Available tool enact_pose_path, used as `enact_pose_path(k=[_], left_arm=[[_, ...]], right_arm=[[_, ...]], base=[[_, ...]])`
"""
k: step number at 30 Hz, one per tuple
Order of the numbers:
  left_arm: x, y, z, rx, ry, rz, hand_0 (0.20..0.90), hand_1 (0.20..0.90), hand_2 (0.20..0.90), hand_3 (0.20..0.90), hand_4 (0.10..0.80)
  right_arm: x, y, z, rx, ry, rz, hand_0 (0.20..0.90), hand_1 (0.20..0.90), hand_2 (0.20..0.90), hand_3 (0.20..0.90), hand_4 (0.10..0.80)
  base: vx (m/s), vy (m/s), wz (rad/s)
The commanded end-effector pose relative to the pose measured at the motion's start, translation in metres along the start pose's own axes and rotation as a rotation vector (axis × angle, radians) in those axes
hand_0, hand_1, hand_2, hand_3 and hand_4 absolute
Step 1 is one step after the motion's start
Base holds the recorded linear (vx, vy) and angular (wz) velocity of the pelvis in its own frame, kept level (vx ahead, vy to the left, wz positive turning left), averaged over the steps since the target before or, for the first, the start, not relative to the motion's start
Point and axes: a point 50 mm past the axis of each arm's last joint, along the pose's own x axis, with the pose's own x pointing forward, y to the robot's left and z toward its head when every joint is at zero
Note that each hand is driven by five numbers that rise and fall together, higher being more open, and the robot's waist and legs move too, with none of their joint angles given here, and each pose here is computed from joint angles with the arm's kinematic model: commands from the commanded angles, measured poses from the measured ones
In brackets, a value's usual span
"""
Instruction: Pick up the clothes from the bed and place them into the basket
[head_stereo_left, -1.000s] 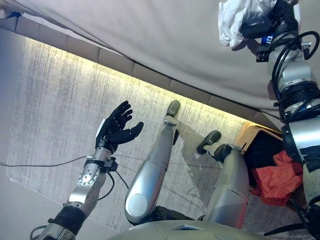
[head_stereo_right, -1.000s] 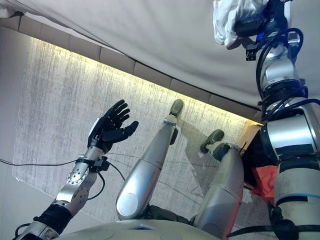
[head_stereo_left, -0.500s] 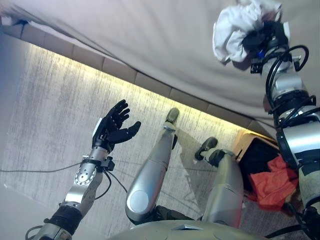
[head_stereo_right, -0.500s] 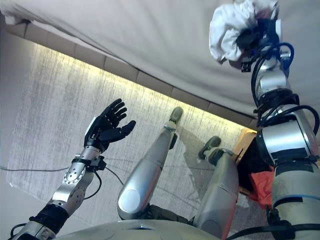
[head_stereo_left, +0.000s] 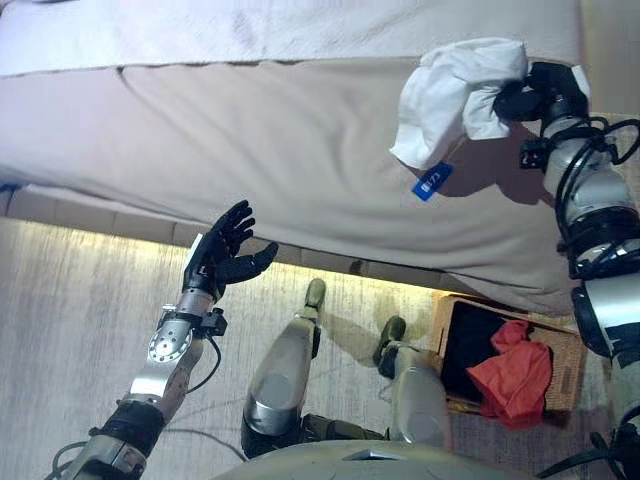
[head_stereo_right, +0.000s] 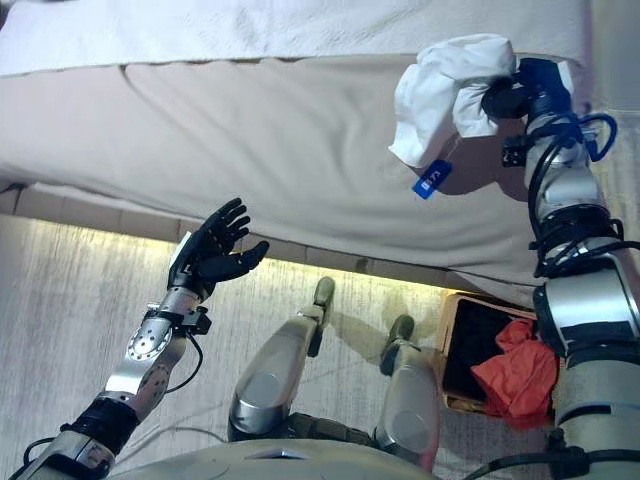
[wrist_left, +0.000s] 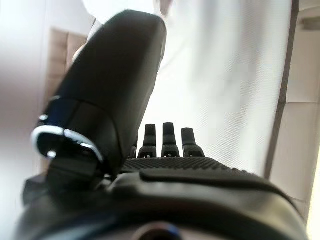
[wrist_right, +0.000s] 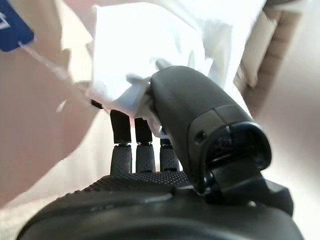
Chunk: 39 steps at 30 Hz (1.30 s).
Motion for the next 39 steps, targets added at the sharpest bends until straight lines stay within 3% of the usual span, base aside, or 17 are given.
enact_pose_path(k=[1,20,32,39], left_arm=[[-0.005,0.005,0.008,0.050,-0.067,0.024,0.900,0.900,0.900,0.900,0.800],[0.014,-0.007,-0.001,0.037,-0.044,-0.052,0.900,0.900,0.900,0.900,0.800],[0.023,-0.013,-0.003,0.001,-0.017,-0.051,0.900,0.900,0.900,0.900,0.800],[0.028,-0.020,-0.001,0.012,-0.013,-0.086,0.900,0.900,0.900,0.900,0.800]], right_arm=[[-0.009,-0.027,0.023,-0.060,-0.192,-0.041,0.300,0.300,0.300,0.200,0.100],[-0.068,-0.071,-0.075,-0.048,0.055,-0.131,0.300,0.300,0.300,0.200,0.100],[-0.134,-0.067,-0.162,0.005,0.282,-0.144,0.300,0.300,0.300,0.200,0.100],[-0.139,-0.060,-0.177,-0.007,0.346,-0.122,0.300,0.300,0.300,0.200,0.100]], base=[[0.048,-0.001,-0.35],[-0.012,0.004,-0.34],[-0.001,-0.020,-0.30],[-0.007,-0.058,-0.12]])
